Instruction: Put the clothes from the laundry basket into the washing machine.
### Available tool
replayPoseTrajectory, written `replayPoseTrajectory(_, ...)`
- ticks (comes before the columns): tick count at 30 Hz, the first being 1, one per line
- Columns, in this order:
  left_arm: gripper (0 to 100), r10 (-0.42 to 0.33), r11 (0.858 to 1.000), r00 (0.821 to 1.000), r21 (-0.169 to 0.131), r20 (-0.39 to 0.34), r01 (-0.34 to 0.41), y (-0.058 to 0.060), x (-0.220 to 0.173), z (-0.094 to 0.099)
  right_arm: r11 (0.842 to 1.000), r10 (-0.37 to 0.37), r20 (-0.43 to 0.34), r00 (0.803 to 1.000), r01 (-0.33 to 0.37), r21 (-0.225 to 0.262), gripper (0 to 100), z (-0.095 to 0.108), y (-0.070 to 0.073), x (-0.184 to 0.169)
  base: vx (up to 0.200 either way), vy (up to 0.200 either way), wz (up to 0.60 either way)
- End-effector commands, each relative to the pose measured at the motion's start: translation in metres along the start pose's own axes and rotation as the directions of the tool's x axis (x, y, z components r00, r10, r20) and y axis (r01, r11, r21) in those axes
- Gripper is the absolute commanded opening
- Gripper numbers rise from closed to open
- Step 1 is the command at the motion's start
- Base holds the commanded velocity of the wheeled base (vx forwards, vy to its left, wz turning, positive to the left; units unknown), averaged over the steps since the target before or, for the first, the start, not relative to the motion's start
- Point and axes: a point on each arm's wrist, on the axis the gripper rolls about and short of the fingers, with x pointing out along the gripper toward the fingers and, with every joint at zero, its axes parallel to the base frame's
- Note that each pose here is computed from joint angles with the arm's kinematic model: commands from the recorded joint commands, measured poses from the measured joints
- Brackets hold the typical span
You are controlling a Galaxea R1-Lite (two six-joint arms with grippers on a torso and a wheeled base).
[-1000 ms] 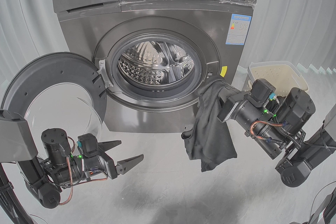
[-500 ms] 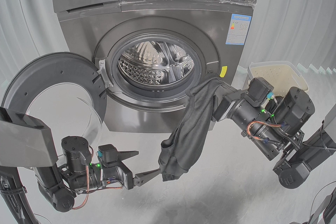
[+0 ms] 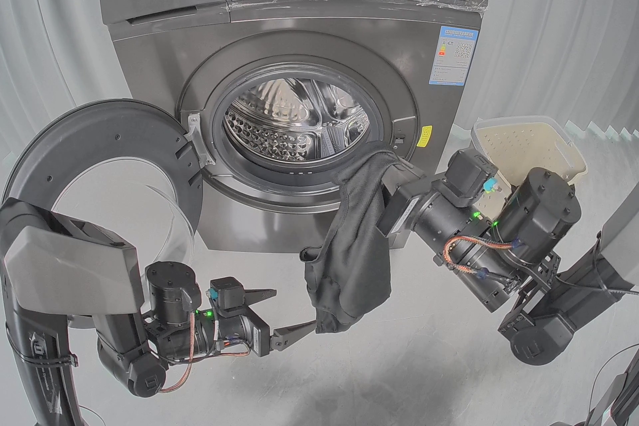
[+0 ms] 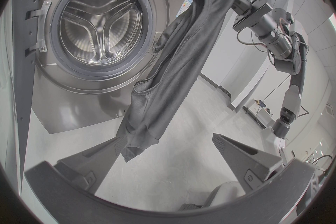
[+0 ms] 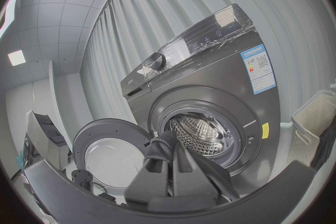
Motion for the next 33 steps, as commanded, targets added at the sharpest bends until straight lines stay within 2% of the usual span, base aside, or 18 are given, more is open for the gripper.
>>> replayPoseTrajectory(1,100,0.015,1.0,1.0,-0.008,-0.014,-0.015,0.011,0.015,-0.01,1.0,0.017,-0.016,1.0,-0.017,0.004,0,-0.007,0.006,0.001,0.0,0.0,0.0)
replayPoseTrajectory(3,100,0.021,1.0,1.0,-0.008,-0.013,-0.021,0.012,0.017,-0.011,1.0,0.018,-0.017,1.0,-0.018,0.005,0,-0.007,0.006,0.001,0.0,0.0,0.0)
replayPoseTrajectory(10,100,0.059,0.998,0.998,-0.009,0.001,-0.059,0.027,0.035,-0.017,0.999,0.033,-0.018,0.999,-0.033,0.01,0,-0.007,0.011,-0.001,0.0,0.0,0.0)
replayPoseTrajectory(13,100,0.092,0.996,0.996,-0.009,0.019,-0.092,0.037,0.041,-0.017,0.999,0.041,-0.015,0.999,-0.041,0.013,0,-0.006,0.014,-0.002,0.0,0.0,0.0)
replayPoseTrajectory(22,100,0.098,0.995,0.992,0.012,0.079,-0.1,0.056,0.07,-0.019,0.993,0.112,-0.021,0.993,-0.111,0.037,0,-0.007,0.038,-0.008,0.0,0.0,0.0)
replayPoseTrajectory(28,100,0.137,0.99,0.985,0.031,0.108,-0.141,0.066,0.088,-0.025,0.993,0.11,-0.023,0.994,-0.109,0.038,0,-0.008,0.038,-0.008,0.0,0.0,0.0)
replayPoseTrajectory(29,0,0.143,0.988,0.983,0.036,0.112,-0.147,0.067,0.089,-0.024,0.994,0.105,-0.022,0.994,-0.104,0.036,0,-0.008,0.036,-0.007,0.0,0.0,0.0)
replayPoseTrajectory(32,0,0.16,0.986,0.98,0.034,0.12,-0.165,0.071,0.084,-0.021,0.996,0.082,-0.029,0.996,-0.081,0.027,0,-0.008,0.028,-0.008,0.0,0.0,0.0)
replayPoseTrajectory(33,0,0.165,0.985,0.978,0.035,0.129,-0.171,0.072,0.08,-0.016,0.998,0.059,-0.032,0.998,-0.058,0.02,0,-0.009,0.02,-0.007,0.0,0.0,0.0)
